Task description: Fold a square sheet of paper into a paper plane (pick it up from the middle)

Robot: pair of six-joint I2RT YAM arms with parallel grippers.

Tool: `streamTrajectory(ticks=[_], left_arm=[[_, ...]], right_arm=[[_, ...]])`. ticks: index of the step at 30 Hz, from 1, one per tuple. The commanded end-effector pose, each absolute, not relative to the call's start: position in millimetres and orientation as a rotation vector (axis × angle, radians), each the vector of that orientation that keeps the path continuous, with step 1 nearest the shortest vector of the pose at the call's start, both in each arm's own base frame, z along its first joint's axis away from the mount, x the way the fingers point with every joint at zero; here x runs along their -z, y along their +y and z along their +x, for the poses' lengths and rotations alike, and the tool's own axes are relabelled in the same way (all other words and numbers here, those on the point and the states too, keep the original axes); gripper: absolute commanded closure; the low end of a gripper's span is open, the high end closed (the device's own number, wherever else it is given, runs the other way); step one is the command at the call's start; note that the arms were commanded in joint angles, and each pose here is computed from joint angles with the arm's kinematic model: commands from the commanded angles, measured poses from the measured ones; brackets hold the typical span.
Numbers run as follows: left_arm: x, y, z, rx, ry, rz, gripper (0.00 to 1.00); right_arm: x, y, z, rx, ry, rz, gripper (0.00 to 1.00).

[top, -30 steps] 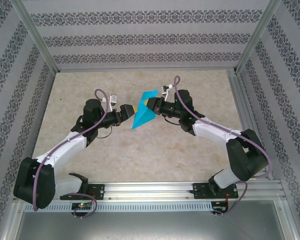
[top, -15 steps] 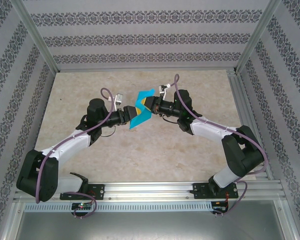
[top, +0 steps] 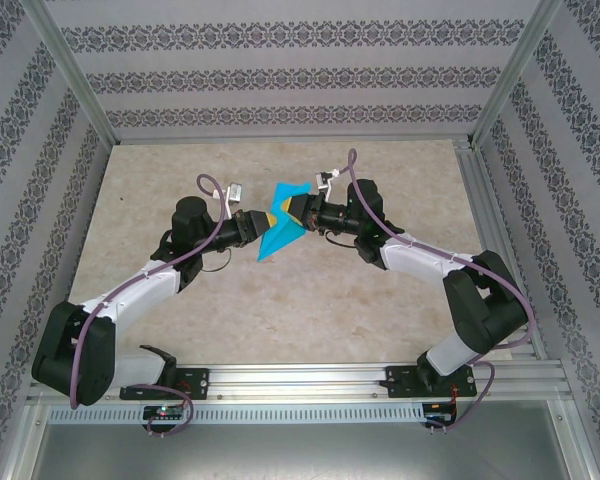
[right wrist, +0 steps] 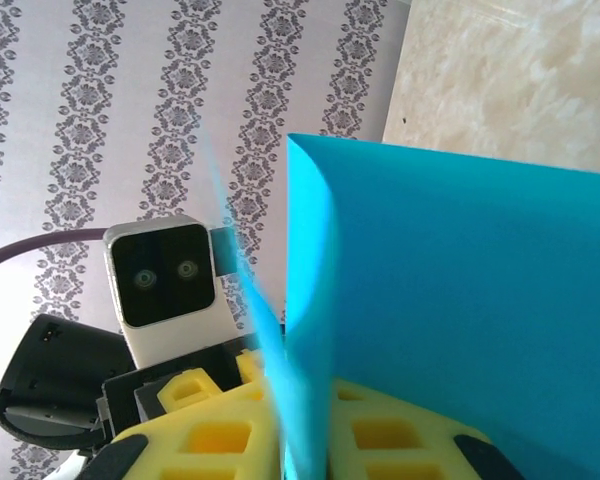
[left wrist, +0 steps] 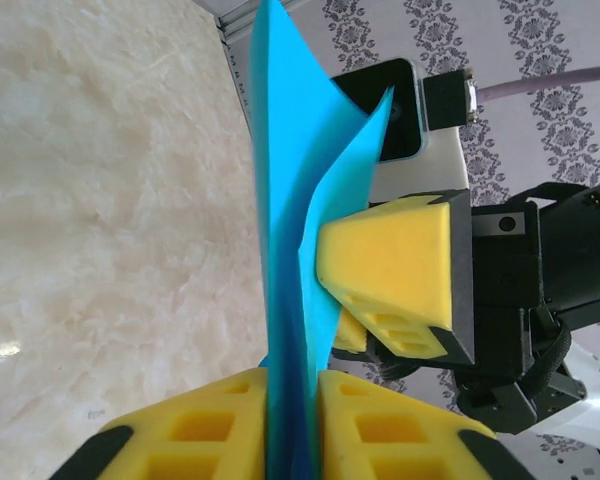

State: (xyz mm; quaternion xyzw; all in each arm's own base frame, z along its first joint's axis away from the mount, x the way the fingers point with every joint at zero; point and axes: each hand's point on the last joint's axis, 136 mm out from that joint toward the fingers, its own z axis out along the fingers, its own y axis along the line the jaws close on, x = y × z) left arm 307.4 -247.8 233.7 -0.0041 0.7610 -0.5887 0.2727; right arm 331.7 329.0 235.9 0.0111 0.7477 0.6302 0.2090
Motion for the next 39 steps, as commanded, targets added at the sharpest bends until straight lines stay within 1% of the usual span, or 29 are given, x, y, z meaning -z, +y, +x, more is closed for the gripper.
streamTrajectory(ticks=[1,5,8,11,15,19,24,30,33,35,39], left_arm=[[-250,-249,306,1.568,1.985,0.051,0.87],[-243,-246,308,1.519,2.017,0.053,0.90],[-229,-241,311,1.415,2.090,0.051,0.92],[-211,-227,315,1.228,2.189,0.045,0.93],[-185,-196,322,0.881,2.333,0.029,0.93],[-170,-165,327,0.447,2.429,0.059,0.94],[-156,-143,336,-0.092,2.479,0.144,0.93],[-142,-145,349,-0.530,2.439,0.265,0.93],[-132,-151,358,-0.665,2.421,0.324,0.93],[-122,-161,361,-0.695,2.425,0.361,0.93],[-91,-194,360,-0.592,2.486,0.422,0.91]], right_arm=[[-247,324,339,-1.710,2.058,-0.003,0.76],[-244,303,342,-1.593,2.080,0.023,0.59],[-239,278,343,-1.478,2.093,0.065,0.47],[-231,252,343,-1.332,2.118,0.115,0.39],[-215,218,341,-1.070,2.161,0.170,0.31],[-206,195,338,-0.917,2.165,0.221,0.27],[-194,185,337,-0.849,2.182,0.264,0.26],[-187,174,335,-0.790,2.194,0.300,0.25],[-187,166,333,-0.768,2.182,0.323,0.23],[-186,161,332,-0.757,2.175,0.344,0.23],[-184,151,330,-0.742,2.168,0.386,0.23]])
